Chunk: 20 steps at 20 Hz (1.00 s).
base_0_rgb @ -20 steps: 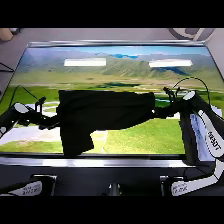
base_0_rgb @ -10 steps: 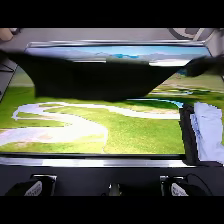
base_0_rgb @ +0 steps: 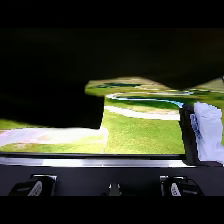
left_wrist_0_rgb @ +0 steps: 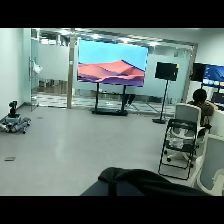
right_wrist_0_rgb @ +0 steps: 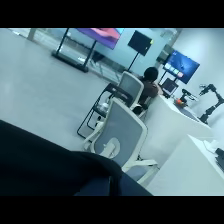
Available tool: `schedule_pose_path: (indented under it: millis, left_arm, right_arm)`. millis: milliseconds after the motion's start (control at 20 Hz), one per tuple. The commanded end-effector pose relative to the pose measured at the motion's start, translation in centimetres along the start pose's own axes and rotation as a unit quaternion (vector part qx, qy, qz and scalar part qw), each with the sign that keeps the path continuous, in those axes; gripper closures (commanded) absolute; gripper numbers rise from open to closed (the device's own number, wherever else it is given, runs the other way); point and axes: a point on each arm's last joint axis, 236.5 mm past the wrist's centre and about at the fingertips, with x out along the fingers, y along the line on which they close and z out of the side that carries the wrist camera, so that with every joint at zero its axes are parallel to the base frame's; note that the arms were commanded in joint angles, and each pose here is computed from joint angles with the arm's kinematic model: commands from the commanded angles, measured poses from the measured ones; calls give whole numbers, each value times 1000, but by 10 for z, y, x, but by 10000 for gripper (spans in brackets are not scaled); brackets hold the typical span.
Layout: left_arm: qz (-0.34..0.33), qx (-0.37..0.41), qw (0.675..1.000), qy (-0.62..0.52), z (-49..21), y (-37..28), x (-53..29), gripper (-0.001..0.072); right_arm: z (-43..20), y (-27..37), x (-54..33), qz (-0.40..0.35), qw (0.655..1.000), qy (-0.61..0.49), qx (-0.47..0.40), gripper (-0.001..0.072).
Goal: Fold the shirts.
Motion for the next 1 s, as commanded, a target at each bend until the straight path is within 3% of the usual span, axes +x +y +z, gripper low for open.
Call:
schedule_pose_path:
  millis: [0,200,400,600,800,850,950]
  left_arm:
    - [4,8,1000,0,2,-2,-12,682]
    - [9,4,1000,29,-12,4,1,683]
    - [24,-18,977,209,-109,31,55,682]
    - [23,-36,914,404,-272,67,125,682]
    - [18,-73,835,545,-469,74,156,681]
    - [20,-76,825,559,-502,75,162,681]
    - [-1,-49,821,569,-550,72,182,681]
  right_arm:
    - [-5,0,-12,-2,1000,14,0,695]
    - [-36,14,8,33,996,77,9,695]
    - [-112,49,64,113,970,217,6,695]
    - [-251,124,142,257,871,419,14,695]
    - [-390,199,183,342,756,557,47,695]
    - [-413,216,191,353,739,571,63,695]
    - [-436,248,228,356,753,542,110,694]
